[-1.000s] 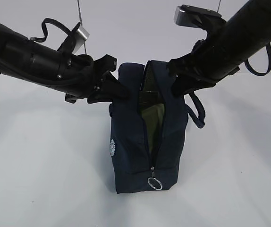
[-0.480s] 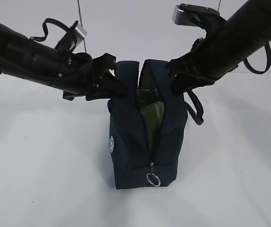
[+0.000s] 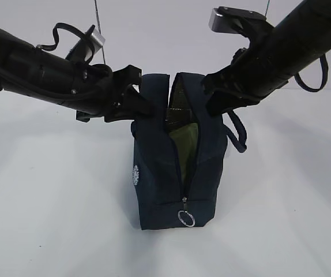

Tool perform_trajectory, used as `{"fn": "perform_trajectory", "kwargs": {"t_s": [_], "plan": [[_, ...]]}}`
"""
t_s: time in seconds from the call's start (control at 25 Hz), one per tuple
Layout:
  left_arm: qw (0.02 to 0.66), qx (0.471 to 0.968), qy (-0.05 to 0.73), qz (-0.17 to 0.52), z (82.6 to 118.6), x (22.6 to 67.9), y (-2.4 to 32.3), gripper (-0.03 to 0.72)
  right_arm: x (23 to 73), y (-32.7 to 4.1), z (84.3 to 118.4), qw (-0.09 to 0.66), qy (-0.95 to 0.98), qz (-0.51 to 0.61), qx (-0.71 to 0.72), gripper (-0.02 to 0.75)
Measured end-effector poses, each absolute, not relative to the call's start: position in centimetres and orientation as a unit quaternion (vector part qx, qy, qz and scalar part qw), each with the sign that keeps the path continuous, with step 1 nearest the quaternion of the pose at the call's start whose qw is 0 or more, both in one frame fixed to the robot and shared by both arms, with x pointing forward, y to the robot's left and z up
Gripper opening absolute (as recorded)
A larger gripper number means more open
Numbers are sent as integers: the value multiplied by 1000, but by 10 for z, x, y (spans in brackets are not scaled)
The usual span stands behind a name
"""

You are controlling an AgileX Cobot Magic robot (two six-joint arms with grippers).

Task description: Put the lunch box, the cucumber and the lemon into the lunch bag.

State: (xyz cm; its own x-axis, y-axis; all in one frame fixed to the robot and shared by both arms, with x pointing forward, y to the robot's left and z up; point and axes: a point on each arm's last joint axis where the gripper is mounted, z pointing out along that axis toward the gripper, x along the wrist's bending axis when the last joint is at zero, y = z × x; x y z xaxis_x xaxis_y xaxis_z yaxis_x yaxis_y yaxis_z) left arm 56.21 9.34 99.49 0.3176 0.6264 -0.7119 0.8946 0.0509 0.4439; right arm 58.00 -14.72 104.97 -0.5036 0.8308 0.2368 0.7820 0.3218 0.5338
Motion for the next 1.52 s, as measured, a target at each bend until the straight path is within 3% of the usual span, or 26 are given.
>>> {"fn": "perform_trajectory", "kwargs": {"t_s": [0.24,0.4,0.52,0.6,1.0,1.32,1.52], "plan": [[456,678,558,-142,995,562,93,83,580,-147,1050,39,813,307,493,151],[458,677,558,-140,995,563,93,265,579,-145,1051,30,812,314,491,273],[458,677,558,-140,995,563,93,398,579,-143,1052,23,812,324,485,307],[459,678,557,-139,995,563,93,441,578,-141,1053,18,811,331,482,312],[487,693,517,-122,1020,573,87,469,581,-137,1075,17,821,345,454,342],[481,747,457,-32,1049,562,100,469,582,-144,1082,44,843,299,444,342],[478,758,444,-13,1054,560,102,469,582,-144,1084,37,839,302,451,342]]}}
